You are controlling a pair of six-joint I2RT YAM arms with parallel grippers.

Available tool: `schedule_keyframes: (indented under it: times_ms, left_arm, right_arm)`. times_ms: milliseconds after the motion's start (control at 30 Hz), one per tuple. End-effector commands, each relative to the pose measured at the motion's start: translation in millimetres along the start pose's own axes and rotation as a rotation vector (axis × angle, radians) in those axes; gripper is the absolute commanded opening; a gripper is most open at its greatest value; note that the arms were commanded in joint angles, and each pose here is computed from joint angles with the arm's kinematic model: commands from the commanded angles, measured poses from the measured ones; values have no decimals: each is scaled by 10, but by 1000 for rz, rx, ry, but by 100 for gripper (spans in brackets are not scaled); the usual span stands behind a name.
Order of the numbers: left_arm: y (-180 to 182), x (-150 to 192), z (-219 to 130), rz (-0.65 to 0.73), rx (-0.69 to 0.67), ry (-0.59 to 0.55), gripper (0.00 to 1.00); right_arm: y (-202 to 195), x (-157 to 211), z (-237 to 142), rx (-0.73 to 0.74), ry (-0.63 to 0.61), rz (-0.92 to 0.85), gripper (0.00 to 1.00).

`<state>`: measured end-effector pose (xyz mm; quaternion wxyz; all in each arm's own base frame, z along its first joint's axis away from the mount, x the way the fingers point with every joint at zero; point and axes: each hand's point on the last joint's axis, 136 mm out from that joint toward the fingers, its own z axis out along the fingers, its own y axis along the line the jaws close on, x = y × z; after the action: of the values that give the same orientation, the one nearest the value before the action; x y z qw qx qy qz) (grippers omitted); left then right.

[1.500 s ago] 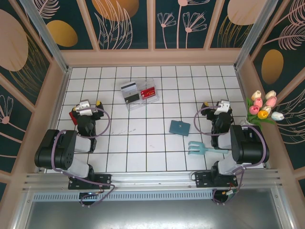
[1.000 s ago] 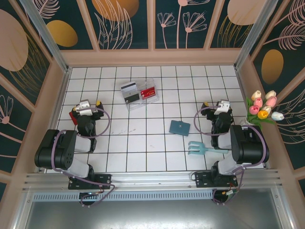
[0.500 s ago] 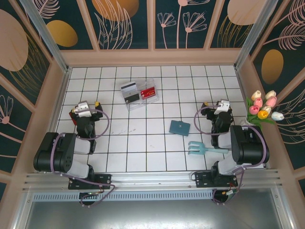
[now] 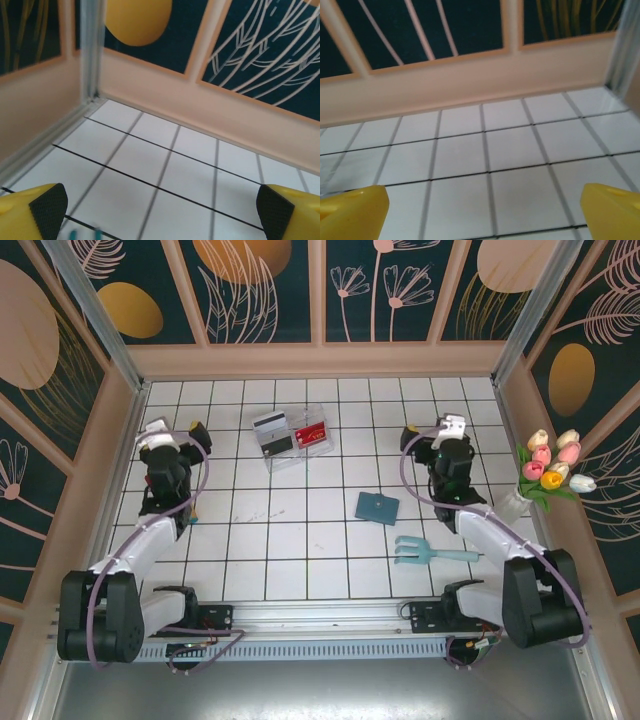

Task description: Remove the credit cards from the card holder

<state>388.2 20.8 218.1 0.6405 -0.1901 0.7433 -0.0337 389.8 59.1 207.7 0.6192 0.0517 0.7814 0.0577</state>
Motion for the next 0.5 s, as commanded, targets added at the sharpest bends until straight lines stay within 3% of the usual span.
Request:
schedule_keyframes:
  times_ms: [0, 67, 167, 467]
  left_arm:
    - [-143, 252, 5, -129, 47, 220, 99]
    - [-175, 306, 21, -225, 41, 267, 99]
    - [-564, 444, 0, -261, 245, 385, 99]
    - [-845, 934, 133, -514, 345, 599, 99]
  right_arm:
    - [59, 103, -62, 29, 150, 140, 99]
    - [150, 139, -63, 17, 214, 214, 99]
    - [271, 240, -40, 3, 304, 288, 99]
    - [930, 645, 8, -148, 483, 364, 99]
